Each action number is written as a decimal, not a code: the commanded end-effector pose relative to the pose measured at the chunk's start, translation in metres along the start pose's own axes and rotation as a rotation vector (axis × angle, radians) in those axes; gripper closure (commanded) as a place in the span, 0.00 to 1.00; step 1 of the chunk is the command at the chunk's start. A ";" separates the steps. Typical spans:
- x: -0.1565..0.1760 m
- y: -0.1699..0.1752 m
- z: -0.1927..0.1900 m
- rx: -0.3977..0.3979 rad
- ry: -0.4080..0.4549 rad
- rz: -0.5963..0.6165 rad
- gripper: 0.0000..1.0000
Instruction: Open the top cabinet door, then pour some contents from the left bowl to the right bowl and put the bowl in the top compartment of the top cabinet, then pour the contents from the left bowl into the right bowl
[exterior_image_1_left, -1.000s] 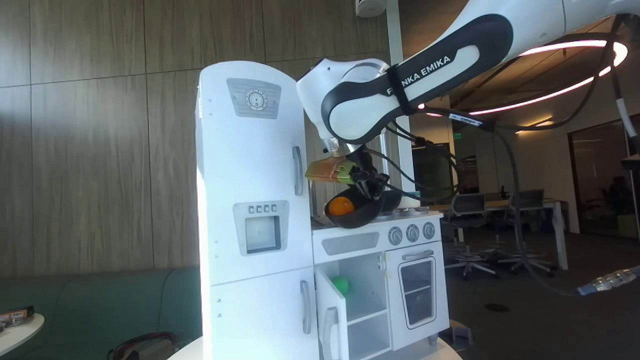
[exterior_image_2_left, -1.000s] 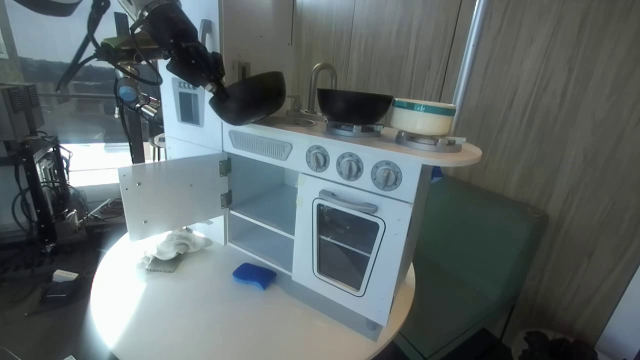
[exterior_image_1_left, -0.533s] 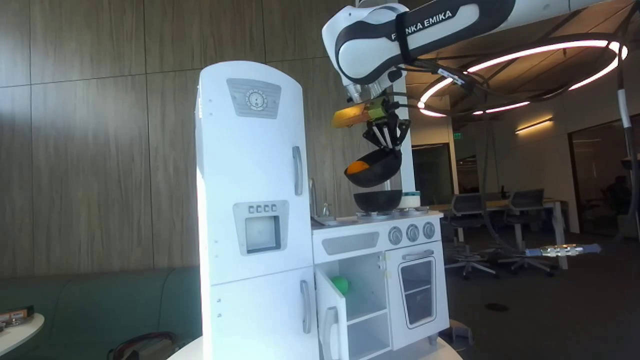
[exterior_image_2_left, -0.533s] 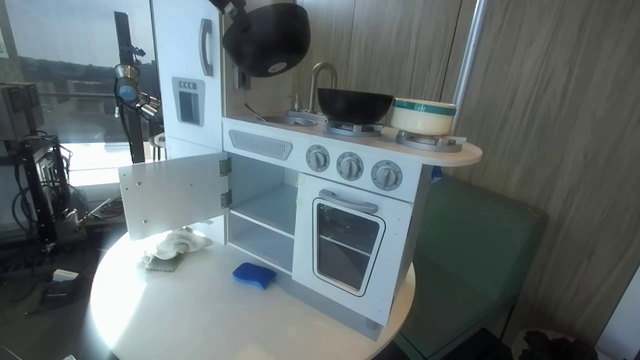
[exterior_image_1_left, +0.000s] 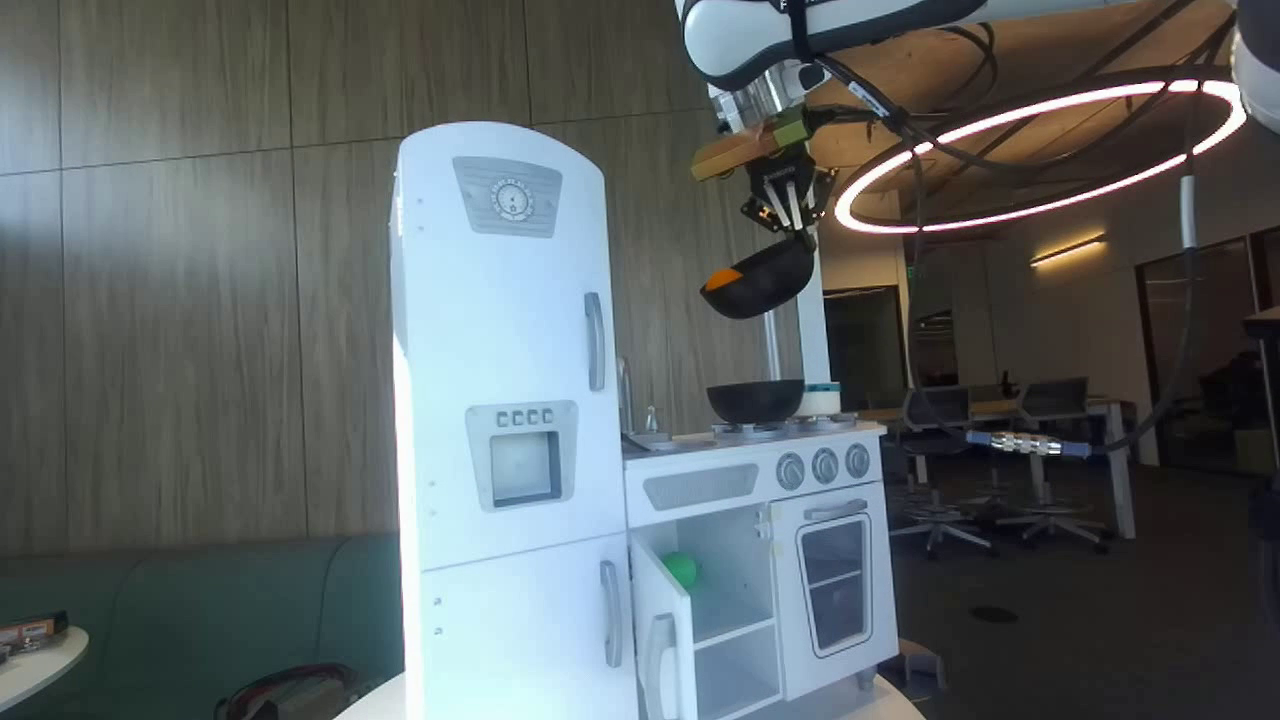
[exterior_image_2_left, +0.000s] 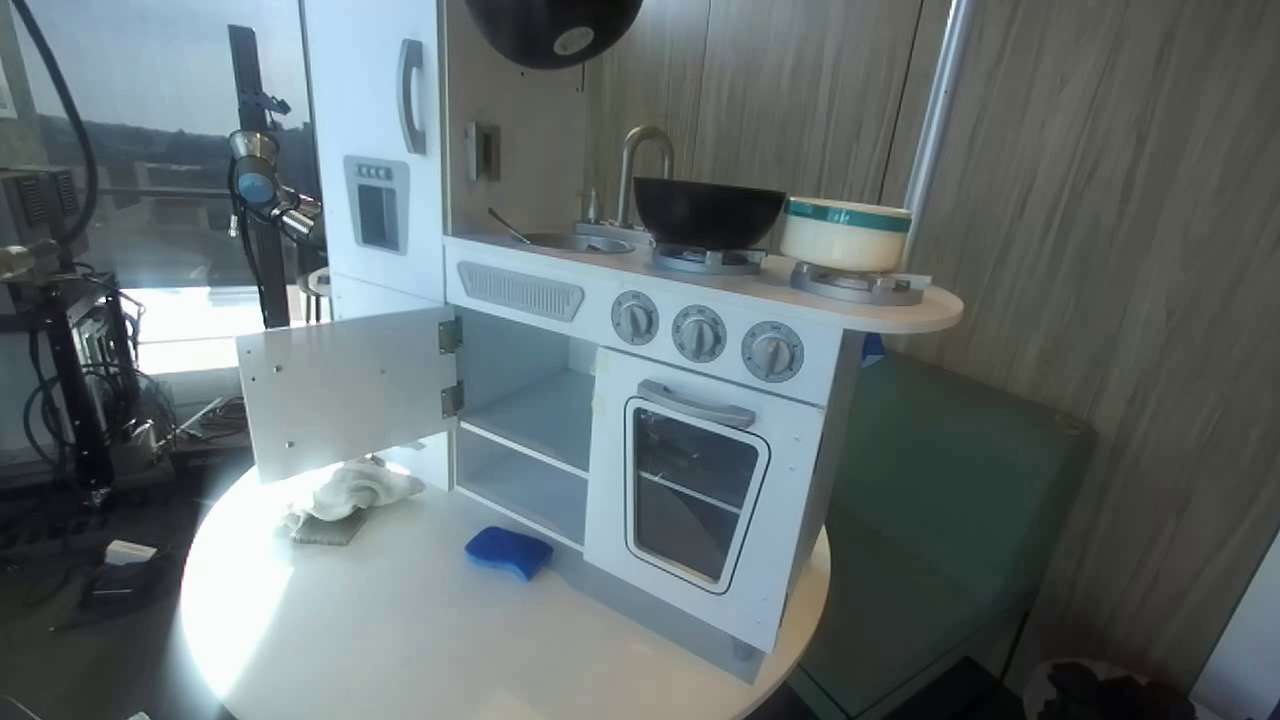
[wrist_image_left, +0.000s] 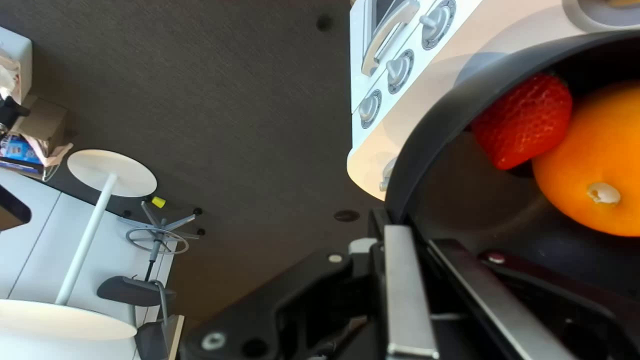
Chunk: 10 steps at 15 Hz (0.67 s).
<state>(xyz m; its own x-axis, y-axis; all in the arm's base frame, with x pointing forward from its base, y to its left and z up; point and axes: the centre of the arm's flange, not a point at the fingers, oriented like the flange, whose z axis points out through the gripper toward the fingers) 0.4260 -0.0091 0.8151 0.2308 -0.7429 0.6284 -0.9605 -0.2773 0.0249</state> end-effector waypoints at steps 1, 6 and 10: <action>0.022 -0.040 0.003 0.007 0.041 0.010 0.99; 0.052 -0.059 0.035 -0.058 0.073 0.070 0.98; 0.075 -0.066 0.061 -0.115 0.110 0.120 0.98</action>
<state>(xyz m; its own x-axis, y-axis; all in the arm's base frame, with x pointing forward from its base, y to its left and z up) 0.4978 -0.0674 0.7966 0.1568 -0.7163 0.6800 -0.9853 -0.1611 0.0575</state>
